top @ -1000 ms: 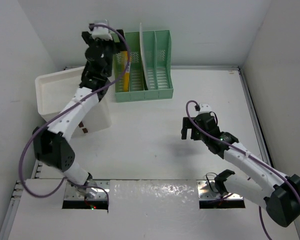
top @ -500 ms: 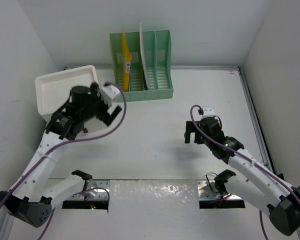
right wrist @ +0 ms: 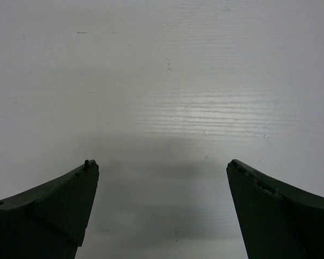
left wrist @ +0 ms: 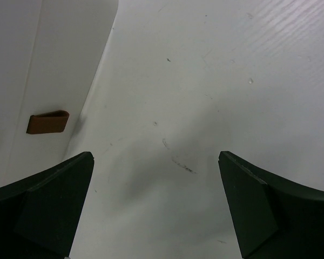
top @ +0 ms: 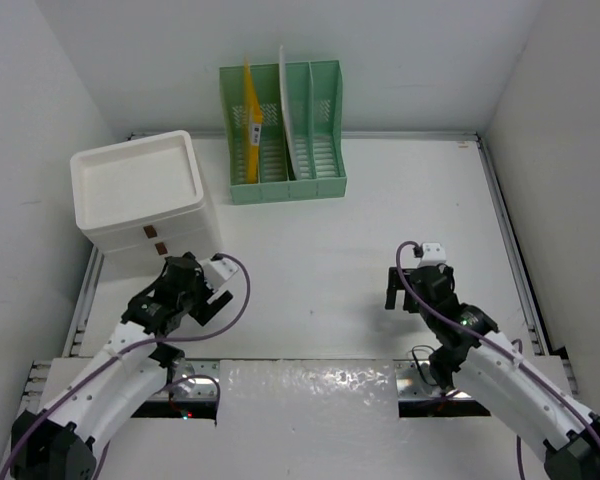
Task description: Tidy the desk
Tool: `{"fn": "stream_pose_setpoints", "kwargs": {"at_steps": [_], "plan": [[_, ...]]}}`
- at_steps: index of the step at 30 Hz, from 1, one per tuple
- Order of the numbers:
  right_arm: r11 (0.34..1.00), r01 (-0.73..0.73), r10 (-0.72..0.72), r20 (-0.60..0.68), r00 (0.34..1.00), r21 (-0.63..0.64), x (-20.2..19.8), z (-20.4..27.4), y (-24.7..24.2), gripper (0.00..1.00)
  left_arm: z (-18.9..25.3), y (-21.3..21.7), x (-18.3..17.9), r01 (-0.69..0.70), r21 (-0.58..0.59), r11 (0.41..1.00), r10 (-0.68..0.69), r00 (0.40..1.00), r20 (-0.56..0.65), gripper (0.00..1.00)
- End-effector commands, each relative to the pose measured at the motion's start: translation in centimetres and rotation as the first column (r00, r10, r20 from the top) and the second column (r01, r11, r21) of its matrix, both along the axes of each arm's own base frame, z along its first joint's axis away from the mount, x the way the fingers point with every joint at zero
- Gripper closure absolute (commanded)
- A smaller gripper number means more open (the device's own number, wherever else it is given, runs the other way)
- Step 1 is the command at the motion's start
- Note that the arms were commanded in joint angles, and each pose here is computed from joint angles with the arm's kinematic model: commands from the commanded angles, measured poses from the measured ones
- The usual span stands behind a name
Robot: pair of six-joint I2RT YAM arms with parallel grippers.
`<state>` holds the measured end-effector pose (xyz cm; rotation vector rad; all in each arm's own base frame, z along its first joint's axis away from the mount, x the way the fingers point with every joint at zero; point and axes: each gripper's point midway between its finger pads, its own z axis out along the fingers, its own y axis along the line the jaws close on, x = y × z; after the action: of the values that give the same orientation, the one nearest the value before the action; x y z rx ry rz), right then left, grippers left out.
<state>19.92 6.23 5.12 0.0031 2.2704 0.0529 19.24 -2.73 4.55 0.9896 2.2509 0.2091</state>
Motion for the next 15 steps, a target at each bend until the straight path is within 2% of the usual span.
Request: {"fn": "stream_pose_setpoints", "kwargs": {"at_steps": [1, 4, 7, 8, 11, 15], "plan": [[0.999, 0.041, -0.040, 0.048, 0.998, -0.024, 0.0, -0.4, -1.2, 0.01, 3.1, -0.5, 4.2, -0.053, -0.046, 0.998, 0.060, 0.983, 0.172, 0.00], [1.000, 0.019, -0.018, 0.087, 0.996, -0.015, 0.2, 0.7, -1.0, 0.01, 2.4, -2.6, 4.2, 0.019, -0.102, 0.995, -0.009, 0.995, 0.095, 0.00], [0.998, 0.063, -0.060, 0.119, 0.991, -0.023, 0.3, 0.9, -1.9, 0.01, 1.3, -3.0, 4.1, 0.038, -0.124, 0.992, -0.024, 0.994, 0.108, 0.00], [0.998, 0.066, -0.063, 0.129, 0.990, -0.019, 0.3, 0.9, -1.9, 0.01, 1.7, -2.6, 5.0, 0.015, -0.118, 0.993, 0.004, 0.986, 0.166, 0.00], [0.998, 0.063, -0.062, 0.148, 0.987, -0.004, 0.4, 1.0, -1.8, 0.01, 2.0, -1.5, 5.3, -0.054, -0.104, 0.993, 0.075, 0.976, 0.206, 0.00], [0.999, 0.054, -0.054, 0.161, 0.986, 0.005, 0.5, 0.8, -1.6, 0.01, 2.4, -1.6, 5.3, -0.049, -0.116, 0.992, 0.074, 0.972, 0.221, 0.00]]}}
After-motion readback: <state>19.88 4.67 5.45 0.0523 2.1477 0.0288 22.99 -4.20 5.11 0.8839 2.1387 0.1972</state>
